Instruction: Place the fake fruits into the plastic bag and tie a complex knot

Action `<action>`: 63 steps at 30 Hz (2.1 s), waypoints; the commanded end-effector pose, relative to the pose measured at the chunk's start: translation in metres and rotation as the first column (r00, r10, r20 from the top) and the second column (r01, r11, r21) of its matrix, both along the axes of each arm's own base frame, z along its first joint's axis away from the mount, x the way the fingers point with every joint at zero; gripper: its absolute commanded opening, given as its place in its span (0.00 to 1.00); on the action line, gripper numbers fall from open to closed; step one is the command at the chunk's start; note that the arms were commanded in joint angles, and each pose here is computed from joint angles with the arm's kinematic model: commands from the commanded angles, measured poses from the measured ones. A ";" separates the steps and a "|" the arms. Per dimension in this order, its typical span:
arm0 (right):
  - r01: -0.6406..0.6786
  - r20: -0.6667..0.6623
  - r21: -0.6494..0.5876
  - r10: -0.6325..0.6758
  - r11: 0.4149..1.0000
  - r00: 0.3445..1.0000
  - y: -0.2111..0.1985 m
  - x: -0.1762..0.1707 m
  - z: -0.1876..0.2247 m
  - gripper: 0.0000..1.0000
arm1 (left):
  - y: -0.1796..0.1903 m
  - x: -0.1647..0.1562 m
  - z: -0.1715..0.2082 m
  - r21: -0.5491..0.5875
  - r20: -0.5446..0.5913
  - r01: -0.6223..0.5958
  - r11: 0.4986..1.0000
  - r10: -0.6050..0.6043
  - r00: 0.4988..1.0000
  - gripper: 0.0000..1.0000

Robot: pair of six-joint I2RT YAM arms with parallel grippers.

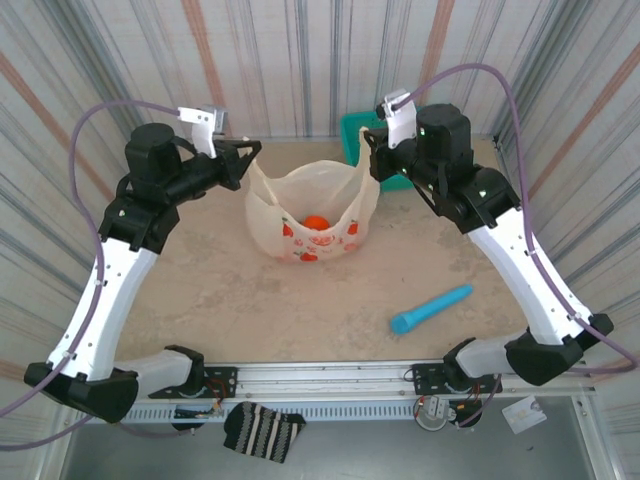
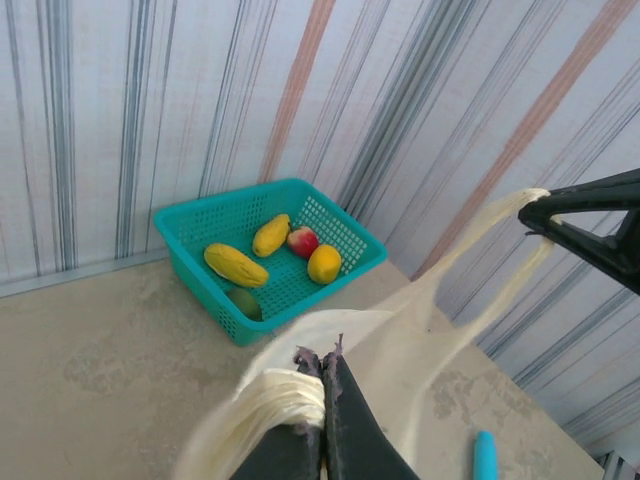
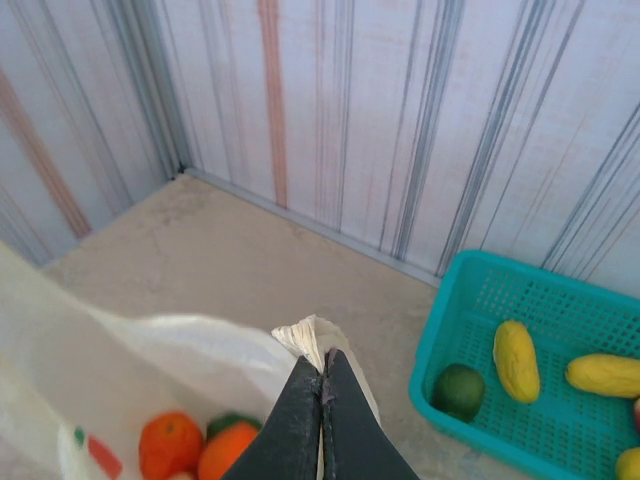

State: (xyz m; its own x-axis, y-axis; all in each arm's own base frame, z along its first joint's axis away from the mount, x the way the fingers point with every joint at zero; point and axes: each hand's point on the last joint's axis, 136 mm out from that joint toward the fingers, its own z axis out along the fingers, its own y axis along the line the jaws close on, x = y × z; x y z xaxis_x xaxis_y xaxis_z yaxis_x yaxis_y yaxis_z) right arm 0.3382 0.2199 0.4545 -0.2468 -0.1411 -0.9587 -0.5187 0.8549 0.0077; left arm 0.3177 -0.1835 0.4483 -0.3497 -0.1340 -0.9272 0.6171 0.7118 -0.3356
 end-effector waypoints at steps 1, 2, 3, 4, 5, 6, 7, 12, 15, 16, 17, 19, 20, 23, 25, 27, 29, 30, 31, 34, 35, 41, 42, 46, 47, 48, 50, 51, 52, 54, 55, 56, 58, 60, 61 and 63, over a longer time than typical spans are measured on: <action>0.074 -0.048 0.029 -0.072 0.997 0.996 -0.008 0.002 0.013 0.00 | 0.003 0.002 0.020 -0.032 0.026 0.008 0.999 -0.007 1.000 0.00; 0.086 -0.050 0.021 -0.085 0.996 0.995 -0.010 0.004 0.014 0.00 | 0.001 0.003 0.021 -0.046 0.020 0.022 0.999 -0.021 1.000 0.00; 0.096 -0.058 0.013 -0.095 0.995 0.994 -0.012 0.006 0.011 0.00 | -0.003 0.005 0.020 -0.057 0.007 0.042 0.997 -0.042 0.999 0.00; 0.103 -0.068 0.010 -0.102 0.995 0.992 -0.013 0.007 0.007 0.00 | -0.007 0.006 0.017 -0.064 -0.008 0.064 0.996 -0.065 0.998 0.00; 0.110 -0.080 0.010 -0.109 0.994 0.991 -0.014 0.009 0.002 0.00 | -0.012 0.007 0.013 -0.078 -0.029 0.093 0.993 -0.096 0.995 0.00; 0.112 -0.094 0.015 -0.110 0.994 0.990 -0.015 0.011 -0.004 0.00 | -0.018 0.009 0.006 -0.094 -0.054 0.122 0.988 -0.127 0.990 0.00; 0.116 -0.119 0.012 -0.114 0.993 0.986 -0.016 0.014 -0.017 0.00 | -0.022 0.010 -0.001 -0.109 -0.077 0.144 0.984 -0.152 0.985 0.00; 0.117 -0.213 0.112 -0.091 0.987 0.973 -0.018 0.021 -0.040 0.00 | -0.045 0.011 -0.026 -0.188 -0.170 0.250 0.950 -0.282 0.944 0.02; 0.106 -0.218 0.132 -0.075 0.986 0.973 -0.015 0.021 -0.041 0.00 | -0.055 0.006 -0.027 -0.250 -0.187 0.301 0.920 -0.351 0.918 0.16; 0.105 -0.214 0.135 -0.074 0.985 0.974 -0.015 0.021 -0.039 0.00 | -0.055 0.004 -0.025 -0.269 -0.182 0.304 0.914 -0.358 0.916 0.22; 0.106 -0.214 0.135 -0.075 0.985 0.974 -0.015 0.022 -0.039 0.00 | -0.056 0.003 -0.023 -0.282 -0.175 0.304 0.910 -0.361 0.916 0.28; 0.104 -0.206 0.140 -0.073 0.985 0.976 -0.015 0.022 -0.036 0.00 | -0.055 0.001 -0.020 -0.294 -0.165 0.304 0.906 -0.362 0.917 0.35; 0.105 -0.203 0.141 -0.075 0.984 0.976 -0.016 0.022 -0.035 0.00 | -0.056 -0.002 -0.019 -0.293 -0.160 0.311 0.904 -0.367 0.917 0.38; 0.106 -0.200 0.148 -0.075 0.983 0.977 -0.018 0.022 -0.033 0.00 | -0.062 -0.008 -0.022 -0.252 -0.146 0.321 0.913 -0.364 0.920 0.43; 0.103 -0.201 0.151 -0.071 0.983 0.977 -0.018 0.022 -0.033 0.00 | -0.069 -0.010 -0.031 -0.221 -0.156 0.328 0.918 -0.365 0.918 0.44; 0.103 -0.199 0.152 -0.072 0.983 0.977 -0.018 0.020 -0.032 0.00 | -0.070 -0.010 -0.039 -0.202 -0.167 0.321 0.925 -0.356 0.919 0.45; 0.102 -0.203 0.151 -0.070 0.983 0.977 -0.019 0.019 -0.033 0.00 | -0.065 -0.005 -0.048 -0.169 -0.180 0.267 0.949 -0.296 0.938 0.46; 0.102 -0.204 0.150 -0.070 0.983 0.976 -0.019 0.018 -0.033 0.00 | -0.061 -0.003 -0.051 -0.144 -0.181 0.235 0.961 -0.259 0.949 0.47; 0.102 -0.205 0.149 -0.070 0.984 0.976 -0.020 0.017 -0.033 0.00 | -0.056 -0.001 -0.056 -0.103 -0.180 0.193 0.976 -0.209 0.961 0.47; 0.097 -0.207 0.155 -0.064 0.983 0.976 -0.020 0.014 -0.033 0.00 | -0.051 -0.005 -0.060 -0.036 -0.154 0.138 0.990 -0.142 0.978 0.48; 0.097 -0.208 0.154 -0.064 0.983 0.976 -0.020 0.014 -0.034 0.00 | -0.051 -0.006 -0.062 -0.032 -0.158 0.133 0.991 -0.136 0.978 0.48; 0.090 -0.208 0.163 -0.055 0.983 0.977 -0.018 0.011 -0.033 0.00 | -0.057 0.000 -0.090 0.003 -0.228 0.107 0.994 -0.103 0.968 0.54; 0.087 -0.205 0.165 -0.052 0.983 0.977 -0.018 0.010 -0.032 0.00 | -0.059 0.002 -0.093 0.003 -0.238 0.099 0.995 -0.095 0.967 0.55; 0.089 -0.192 0.168 -0.056 0.982 0.980 -0.018 0.008 -0.027 0.00 | -0.061 0.016 -0.097 0.031 -0.248 0.022 0.999 -0.014 0.969 0.60; 0.089 -0.190 0.168 -0.056 0.982 0.980 -0.018 0.007 -0.026 0.00 | -0.063 0.019 -0.096 0.042 -0.241 0.010 0.999 0.000 0.970 0.60; 0.089 -0.190 0.169 -0.056 0.982 0.980 -0.018 0.007 -0.026 0.00 | -0.066 0.021 -0.094 0.046 -0.235 0.005 0.999 0.006 0.972 0.60; 0.086 -0.189 0.169 -0.054 0.982 0.981 -0.018 0.006 -0.026 0.00 | -0.071 0.027 -0.090 0.050 -0.221 -0.010 0.999 0.021 0.975 0.61; 0.086 -0.188 0.169 -0.053 0.982 0.981 -0.018 0.006 -0.026 0.00 | -0.072 0.030 -0.088 0.053 -0.213 -0.015 0.998 0.026 0.977 0.61; 0.083 -0.186 0.171 -0.051 0.982 0.981 -0.017 0.005 -0.025 0.00 | -0.073 0.034 -0.088 0.060 -0.207 -0.029 0.998 0.040 0.977 0.61; 0.083 -0.182 0.172 -0.051 0.982 0.982 -0.017 0.004 -0.024 0.00 | -0.070 0.042 -0.088 0.080 -0.199 -0.066 0.995 0.081 0.977 0.62; 0.083 -0.178 0.176 -0.051 0.981 0.983 -0.017 0.004 -0.023 0.00 | -0.069 0.045 -0.088 0.089 -0.192 -0.079 0.993 0.095 0.977 0.62; 0.081 -0.175 0.178 -0.049 0.981 0.983 -0.017 0.003 -0.021 0.00 | -0.068 0.048 -0.088 0.099 -0.185 -0.095 0.991 0.112 0.976 0.62; 0.079 -0.171 0.185 -0.047 0.979 0.984 -0.017 0.002 -0.020 0.00 | -0.064 0.055 -0.090 0.127 -0.178 -0.137 0.982 0.158 0.971 0.62; 0.079 -0.169 0.190 -0.046 0.979 0.985 -0.017 0.001 -0.018 0.00 | -0.058 0.059 -0.093 0.143 -0.192 -0.181 0.973 0.207 0.959 0.62; 0.078 -0.168 0.191 -0.045 0.978 0.985 -0.016 0.001 -0.018 0.00 | -0.056 0.060 -0.095 0.146 -0.201 -0.197 0.970 0.224 0.954 0.62; 0.078 -0.168 0.195 -0.045 0.978 0.985 -0.016 0.001 -0.017 0.00 | -0.055 0.060 -0.095 0.143 -0.208 -0.204 0.969 0.230 0.951 0.63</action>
